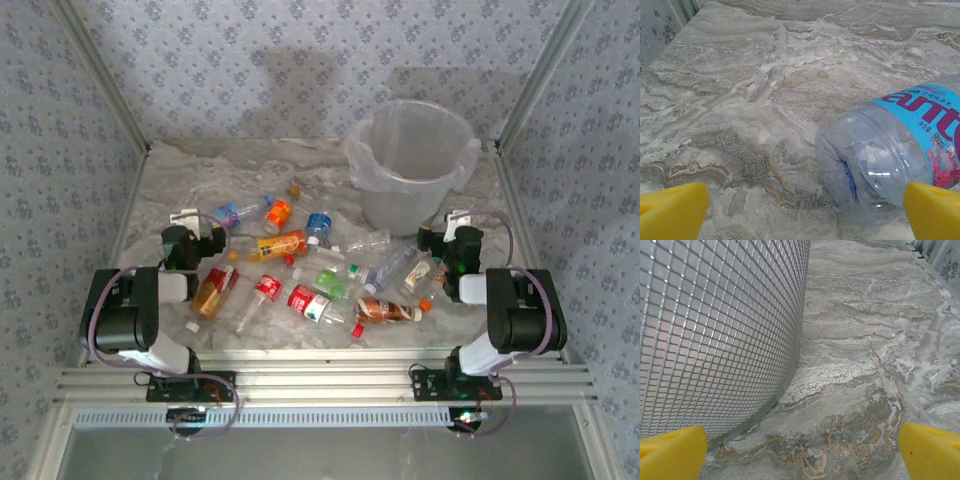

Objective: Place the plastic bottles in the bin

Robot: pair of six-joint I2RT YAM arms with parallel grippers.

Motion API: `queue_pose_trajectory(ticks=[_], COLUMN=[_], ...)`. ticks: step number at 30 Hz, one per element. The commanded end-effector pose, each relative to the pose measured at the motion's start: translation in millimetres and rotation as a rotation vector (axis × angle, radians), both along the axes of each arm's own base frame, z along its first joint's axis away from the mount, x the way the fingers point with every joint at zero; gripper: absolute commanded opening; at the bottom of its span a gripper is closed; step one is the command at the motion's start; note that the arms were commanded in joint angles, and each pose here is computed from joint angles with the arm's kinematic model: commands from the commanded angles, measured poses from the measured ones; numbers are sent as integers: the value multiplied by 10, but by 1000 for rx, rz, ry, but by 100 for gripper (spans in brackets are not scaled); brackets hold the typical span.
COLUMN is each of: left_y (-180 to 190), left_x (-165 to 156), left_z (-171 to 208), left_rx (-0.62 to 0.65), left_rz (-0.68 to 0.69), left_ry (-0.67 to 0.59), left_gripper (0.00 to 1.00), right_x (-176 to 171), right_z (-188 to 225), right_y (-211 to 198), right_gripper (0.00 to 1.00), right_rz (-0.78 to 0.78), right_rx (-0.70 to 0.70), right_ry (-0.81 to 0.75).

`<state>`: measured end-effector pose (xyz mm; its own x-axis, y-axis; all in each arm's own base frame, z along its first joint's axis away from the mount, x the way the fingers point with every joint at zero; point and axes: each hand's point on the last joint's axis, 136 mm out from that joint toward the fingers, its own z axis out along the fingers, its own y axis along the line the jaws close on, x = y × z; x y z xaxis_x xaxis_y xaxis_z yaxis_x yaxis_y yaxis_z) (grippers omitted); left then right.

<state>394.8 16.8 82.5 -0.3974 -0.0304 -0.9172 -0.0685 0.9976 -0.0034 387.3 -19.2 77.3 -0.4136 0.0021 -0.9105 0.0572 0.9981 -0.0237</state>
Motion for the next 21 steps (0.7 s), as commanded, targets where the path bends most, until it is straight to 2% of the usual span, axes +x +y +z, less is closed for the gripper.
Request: queue_pose_trajectory(ticks=[1,21], left_y=[-13,-12], left_x=[30,33], left_z=[61,67], left_rx=[-11,-12], left_rz=[-3,-3], left_ry=[-18,-20], left_gripper=[100,100], right_x=[44,49], right_z=[75,79], right_y=[22,21], right_gripper=[100,100], right_rz=[13,16], right_rx=[-9,-5], right_ry=[-28,-29])
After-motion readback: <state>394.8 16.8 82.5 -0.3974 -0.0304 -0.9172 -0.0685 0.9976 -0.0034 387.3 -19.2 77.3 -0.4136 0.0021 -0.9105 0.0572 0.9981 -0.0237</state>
